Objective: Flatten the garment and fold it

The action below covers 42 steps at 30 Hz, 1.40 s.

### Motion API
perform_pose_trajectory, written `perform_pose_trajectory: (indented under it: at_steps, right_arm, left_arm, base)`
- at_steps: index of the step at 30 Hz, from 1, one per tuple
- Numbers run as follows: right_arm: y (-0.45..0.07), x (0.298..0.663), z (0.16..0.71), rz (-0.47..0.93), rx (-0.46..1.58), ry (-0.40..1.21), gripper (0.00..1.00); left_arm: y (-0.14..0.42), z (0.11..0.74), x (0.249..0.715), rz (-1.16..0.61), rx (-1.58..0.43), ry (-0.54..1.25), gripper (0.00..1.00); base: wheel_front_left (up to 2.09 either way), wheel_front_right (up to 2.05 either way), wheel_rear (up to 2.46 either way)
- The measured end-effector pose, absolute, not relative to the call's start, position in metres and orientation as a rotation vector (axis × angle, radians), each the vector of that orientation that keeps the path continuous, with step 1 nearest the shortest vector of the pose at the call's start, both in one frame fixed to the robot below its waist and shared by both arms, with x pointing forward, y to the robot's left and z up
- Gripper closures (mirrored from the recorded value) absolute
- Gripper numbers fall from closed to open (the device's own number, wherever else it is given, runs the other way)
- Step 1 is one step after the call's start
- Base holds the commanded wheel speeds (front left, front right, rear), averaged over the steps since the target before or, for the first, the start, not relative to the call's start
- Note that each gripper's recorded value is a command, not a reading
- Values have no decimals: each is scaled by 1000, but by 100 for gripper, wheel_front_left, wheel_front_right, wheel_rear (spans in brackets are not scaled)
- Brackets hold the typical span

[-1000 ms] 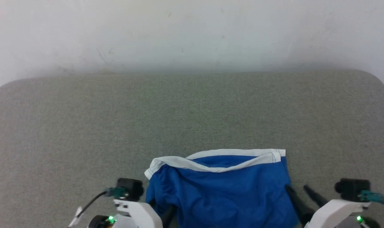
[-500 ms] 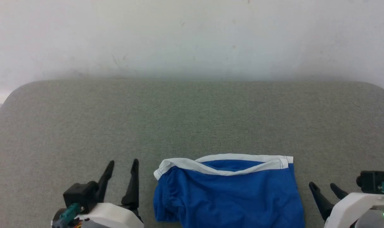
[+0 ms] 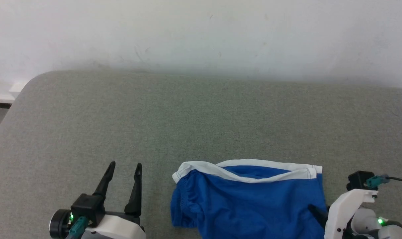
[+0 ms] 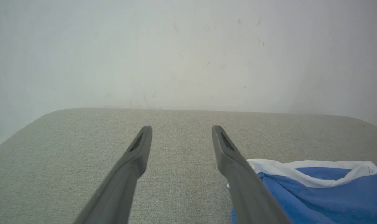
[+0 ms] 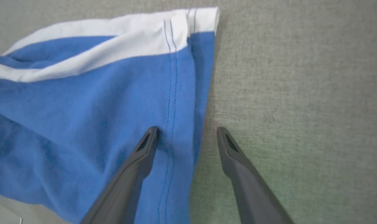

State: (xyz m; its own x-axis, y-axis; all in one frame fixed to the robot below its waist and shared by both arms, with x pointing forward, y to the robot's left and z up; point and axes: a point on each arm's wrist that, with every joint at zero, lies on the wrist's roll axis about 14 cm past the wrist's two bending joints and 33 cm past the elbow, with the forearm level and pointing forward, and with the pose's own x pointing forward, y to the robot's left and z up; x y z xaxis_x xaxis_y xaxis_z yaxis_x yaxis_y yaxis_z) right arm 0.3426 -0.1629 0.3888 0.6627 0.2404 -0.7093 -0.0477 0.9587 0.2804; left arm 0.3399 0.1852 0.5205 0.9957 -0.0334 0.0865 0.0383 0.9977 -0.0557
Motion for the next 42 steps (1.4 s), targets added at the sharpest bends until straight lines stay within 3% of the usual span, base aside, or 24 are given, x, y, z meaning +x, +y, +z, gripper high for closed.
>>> perform_pose_trajectory:
  at_steps: [7,8,9,10,20,34,38,42]
  right_arm:
    - [-152,342,362,178,294,967,0]
    - [-151,342,361,183,293,981,54]
    - [-150,342,360,186,297,987,80]
    - [-149,342,361,189,308,989,100]
    - [-136,352,391,242,324,796,100]
    - [-232,334,414,17,273,707,100]
    - [-217,342,430,61,273,674,100]
    - [-166,351,454,202,308,631,100]
  left_arm:
    - [180,515,338,-49,-69,-70,0]
    - [178,515,338,-53,-72,-71,0]
    - [178,516,338,-57,-72,-74,0]
    - [178,517,339,-58,-72,-77,0]
    - [172,517,336,-78,-80,-80,0]
    - [162,522,338,-109,-92,-94,0]
    - [162,521,338,-108,-97,-89,0]
    - [163,521,337,-107,-96,-89,0]
  base:
    - [0,0,0]
    - [0,0,0]
    - [0,0,0]
    - [0,0,0]
    - [0,0,0]
    - [0,0,0]
    - [0,0,0]
    - [0,0,0]
